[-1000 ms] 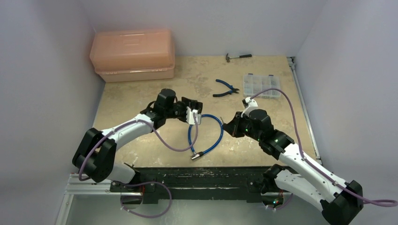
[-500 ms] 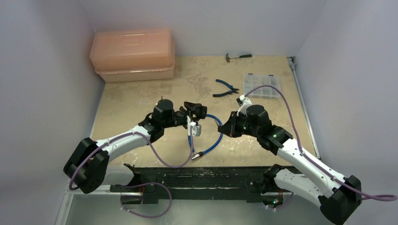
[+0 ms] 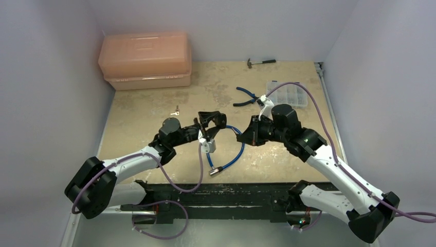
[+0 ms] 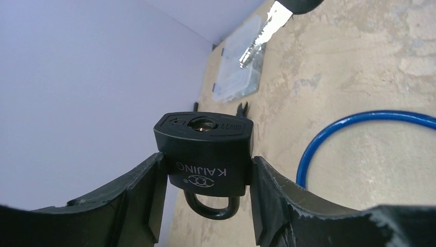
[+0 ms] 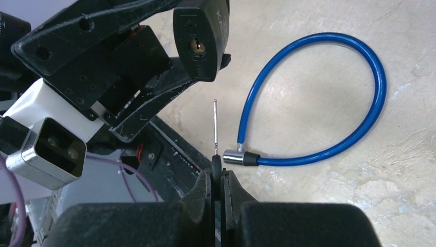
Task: Unlock with the key
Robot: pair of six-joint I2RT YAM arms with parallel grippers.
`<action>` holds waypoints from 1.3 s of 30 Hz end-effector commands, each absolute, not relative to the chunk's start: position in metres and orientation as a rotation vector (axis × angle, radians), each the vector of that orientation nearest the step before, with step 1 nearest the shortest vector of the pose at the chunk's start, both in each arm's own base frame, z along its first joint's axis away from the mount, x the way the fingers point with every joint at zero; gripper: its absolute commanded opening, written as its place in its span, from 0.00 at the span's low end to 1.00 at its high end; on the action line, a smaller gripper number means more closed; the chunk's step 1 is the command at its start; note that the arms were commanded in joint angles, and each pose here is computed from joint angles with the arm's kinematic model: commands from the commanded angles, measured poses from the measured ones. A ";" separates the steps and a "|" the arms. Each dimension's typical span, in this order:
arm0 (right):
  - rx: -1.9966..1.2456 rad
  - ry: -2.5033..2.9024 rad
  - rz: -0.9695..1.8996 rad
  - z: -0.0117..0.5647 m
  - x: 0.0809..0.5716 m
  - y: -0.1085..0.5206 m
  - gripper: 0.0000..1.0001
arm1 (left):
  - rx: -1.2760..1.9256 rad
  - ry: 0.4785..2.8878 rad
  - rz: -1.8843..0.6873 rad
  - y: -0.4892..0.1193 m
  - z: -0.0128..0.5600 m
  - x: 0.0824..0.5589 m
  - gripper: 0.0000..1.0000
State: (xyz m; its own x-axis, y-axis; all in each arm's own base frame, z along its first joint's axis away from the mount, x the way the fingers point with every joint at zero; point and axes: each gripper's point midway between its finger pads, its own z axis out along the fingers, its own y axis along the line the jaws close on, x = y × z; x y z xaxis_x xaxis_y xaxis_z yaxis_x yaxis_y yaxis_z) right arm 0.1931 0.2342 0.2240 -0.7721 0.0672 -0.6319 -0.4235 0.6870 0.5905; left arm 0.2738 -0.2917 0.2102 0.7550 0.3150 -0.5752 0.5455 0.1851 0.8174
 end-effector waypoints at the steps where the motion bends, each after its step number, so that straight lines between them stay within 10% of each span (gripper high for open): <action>1: -0.350 2.275 1.039 0.244 0.178 0.234 0.00 | 1.287 0.501 -0.168 -0.296 0.287 0.254 0.00; 39: -0.406 2.451 1.056 0.239 0.183 0.255 0.00 | 1.535 0.537 -0.025 -0.309 0.240 0.253 0.00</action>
State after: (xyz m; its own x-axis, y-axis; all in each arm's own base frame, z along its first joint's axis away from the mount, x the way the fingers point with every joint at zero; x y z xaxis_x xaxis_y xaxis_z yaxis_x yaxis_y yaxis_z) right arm 0.1802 0.2464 0.2196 -0.8810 -0.0952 -0.4634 -0.3889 0.7034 0.5950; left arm 0.2468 -0.2985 0.1796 0.8168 0.3702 -0.4424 0.4860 -0.0282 0.8735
